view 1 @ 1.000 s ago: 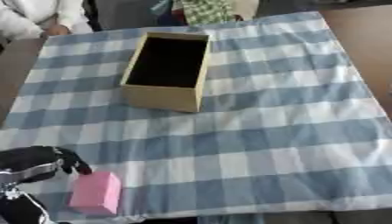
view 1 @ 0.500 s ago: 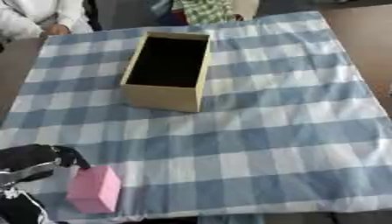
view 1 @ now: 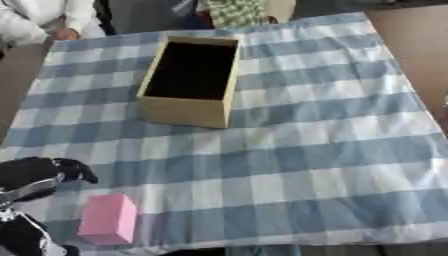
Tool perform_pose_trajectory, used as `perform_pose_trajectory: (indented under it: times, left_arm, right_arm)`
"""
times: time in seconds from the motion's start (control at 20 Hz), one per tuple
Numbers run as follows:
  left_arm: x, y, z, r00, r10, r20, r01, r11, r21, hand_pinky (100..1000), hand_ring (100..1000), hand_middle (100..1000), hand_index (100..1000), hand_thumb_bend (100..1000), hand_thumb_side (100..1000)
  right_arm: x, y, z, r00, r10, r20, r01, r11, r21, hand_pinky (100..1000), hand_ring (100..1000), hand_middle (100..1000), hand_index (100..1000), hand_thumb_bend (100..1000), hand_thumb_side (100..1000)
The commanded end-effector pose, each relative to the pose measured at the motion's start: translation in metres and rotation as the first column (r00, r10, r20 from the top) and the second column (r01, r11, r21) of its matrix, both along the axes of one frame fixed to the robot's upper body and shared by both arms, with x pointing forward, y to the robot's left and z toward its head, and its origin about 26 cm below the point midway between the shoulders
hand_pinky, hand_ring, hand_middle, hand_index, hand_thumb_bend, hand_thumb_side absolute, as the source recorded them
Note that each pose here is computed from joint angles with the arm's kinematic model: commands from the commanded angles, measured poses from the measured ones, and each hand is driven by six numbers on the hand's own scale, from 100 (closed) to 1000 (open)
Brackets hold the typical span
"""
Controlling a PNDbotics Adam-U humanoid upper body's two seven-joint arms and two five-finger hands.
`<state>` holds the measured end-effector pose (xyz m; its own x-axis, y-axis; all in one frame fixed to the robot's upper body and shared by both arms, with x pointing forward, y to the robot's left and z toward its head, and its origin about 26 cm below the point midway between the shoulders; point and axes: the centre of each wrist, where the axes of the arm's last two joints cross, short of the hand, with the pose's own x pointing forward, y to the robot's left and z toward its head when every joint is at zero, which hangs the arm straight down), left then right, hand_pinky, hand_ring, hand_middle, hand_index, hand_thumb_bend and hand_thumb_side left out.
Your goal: Pick up objects on the table and place them in the box.
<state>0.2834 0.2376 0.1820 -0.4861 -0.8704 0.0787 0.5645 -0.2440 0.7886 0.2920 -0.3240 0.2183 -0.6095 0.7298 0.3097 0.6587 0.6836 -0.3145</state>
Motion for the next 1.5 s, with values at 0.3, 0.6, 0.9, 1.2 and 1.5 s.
perform_pose_trajectory:
  times: [0.3, 0.6, 0.9, 1.2, 1.5]
  left_arm:
    - [0.000, -0.008, 0.007, 1.000, -0.001, -0.031, 0.001, 1.000, 0.005, 880, 913, 912, 925, 624, 292]
    - [0.000, -0.013, 0.005, 0.999, -0.001, -0.045, 0.002, 1.000, 0.022, 881, 912, 906, 923, 623, 288]
    - [-0.001, -0.018, 0.003, 0.998, 0.004, -0.062, -0.002, 1.000, 0.023, 867, 904, 882, 919, 607, 288]
    - [0.001, -0.021, -0.001, 0.998, 0.011, -0.064, -0.010, 1.000, 0.022, 841, 877, 836, 903, 594, 283]
    - [0.002, -0.022, -0.005, 0.998, 0.017, -0.061, -0.016, 1.000, 0.017, 691, 721, 735, 852, 553, 263]
  right_arm:
    - [-0.002, 0.000, 0.009, 1.000, 0.007, 0.029, -0.007, 1.000, -0.006, 853, 665, 663, 741, 100, 902]
    - [-0.002, 0.001, 0.009, 1.000, 0.009, 0.029, -0.009, 1.000, -0.002, 853, 665, 662, 741, 100, 902]
    - [-0.002, 0.001, 0.009, 1.000, 0.011, 0.029, -0.011, 1.000, 0.000, 853, 664, 662, 741, 100, 902]
    - [-0.002, 0.001, 0.008, 1.000, 0.009, 0.026, -0.009, 1.000, 0.006, 853, 664, 661, 740, 100, 901]
    - [-0.002, 0.001, 0.007, 1.000, 0.006, 0.025, -0.007, 1.000, 0.011, 853, 664, 661, 740, 100, 901]
